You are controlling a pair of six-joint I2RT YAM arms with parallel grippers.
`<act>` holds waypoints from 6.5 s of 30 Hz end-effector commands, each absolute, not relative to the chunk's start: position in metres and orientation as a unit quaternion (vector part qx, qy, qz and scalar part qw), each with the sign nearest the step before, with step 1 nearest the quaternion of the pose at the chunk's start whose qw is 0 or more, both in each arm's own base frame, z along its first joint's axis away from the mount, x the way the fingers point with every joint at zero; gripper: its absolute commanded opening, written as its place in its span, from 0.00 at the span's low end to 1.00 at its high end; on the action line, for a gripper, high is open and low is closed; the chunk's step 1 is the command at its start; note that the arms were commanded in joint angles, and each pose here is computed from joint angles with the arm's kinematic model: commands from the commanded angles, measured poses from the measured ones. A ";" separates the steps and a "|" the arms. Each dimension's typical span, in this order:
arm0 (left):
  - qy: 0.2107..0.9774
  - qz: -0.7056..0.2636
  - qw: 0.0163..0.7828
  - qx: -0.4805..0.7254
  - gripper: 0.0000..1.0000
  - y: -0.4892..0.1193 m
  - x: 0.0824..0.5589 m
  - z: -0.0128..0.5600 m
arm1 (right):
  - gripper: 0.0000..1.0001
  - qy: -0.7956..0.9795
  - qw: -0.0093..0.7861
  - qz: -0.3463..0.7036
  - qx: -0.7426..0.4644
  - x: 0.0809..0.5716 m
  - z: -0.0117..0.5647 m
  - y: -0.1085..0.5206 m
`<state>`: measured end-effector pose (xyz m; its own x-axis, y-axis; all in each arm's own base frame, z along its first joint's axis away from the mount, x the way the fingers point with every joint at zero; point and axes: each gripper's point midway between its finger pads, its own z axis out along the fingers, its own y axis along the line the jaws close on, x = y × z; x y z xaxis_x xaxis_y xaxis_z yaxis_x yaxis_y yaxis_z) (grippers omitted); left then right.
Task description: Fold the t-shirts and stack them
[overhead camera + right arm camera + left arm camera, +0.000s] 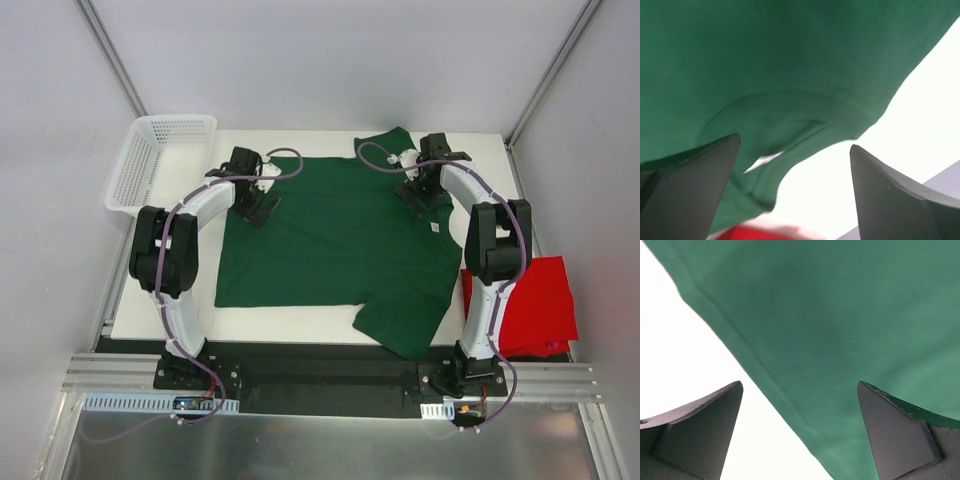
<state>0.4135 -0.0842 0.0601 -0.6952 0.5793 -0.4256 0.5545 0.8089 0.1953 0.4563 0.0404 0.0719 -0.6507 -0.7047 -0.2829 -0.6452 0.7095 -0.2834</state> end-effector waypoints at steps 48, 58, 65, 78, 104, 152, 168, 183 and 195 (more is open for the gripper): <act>0.788 0.256 0.281 0.484 0.99 -0.080 0.590 0.032 | 0.96 0.865 0.179 -0.103 -0.457 0.503 0.017 0.049; 0.785 0.284 0.282 0.474 0.98 -0.076 0.607 0.023 | 0.96 0.835 0.223 -0.222 -0.451 0.540 0.021 0.042; 0.794 0.276 0.285 0.461 0.98 -0.074 0.585 0.035 | 0.96 0.824 0.209 -0.260 -0.457 0.559 0.018 0.033; 0.752 0.371 0.333 0.431 0.99 -0.060 0.620 0.066 | 0.96 0.839 0.201 -0.216 -0.457 0.526 0.031 0.045; 0.715 0.420 0.443 0.341 0.99 -0.067 0.529 0.204 | 0.96 0.849 0.260 -0.129 -0.442 0.465 0.121 0.069; 0.834 0.154 0.387 0.361 0.99 -0.079 0.339 0.170 | 0.96 0.804 0.309 -0.301 -0.408 0.569 0.125 0.026; 0.839 0.140 0.365 0.378 0.99 -0.080 0.328 0.155 | 0.96 0.829 0.280 -0.337 -0.347 0.603 0.101 -0.038; 0.843 0.129 0.361 0.377 0.99 -0.084 0.325 0.152 | 0.96 0.848 0.245 -0.291 -0.368 0.606 0.039 -0.033; 0.845 0.126 0.355 0.380 0.99 -0.085 0.325 0.152 | 0.96 0.826 0.262 -0.355 -0.352 0.630 0.042 -0.047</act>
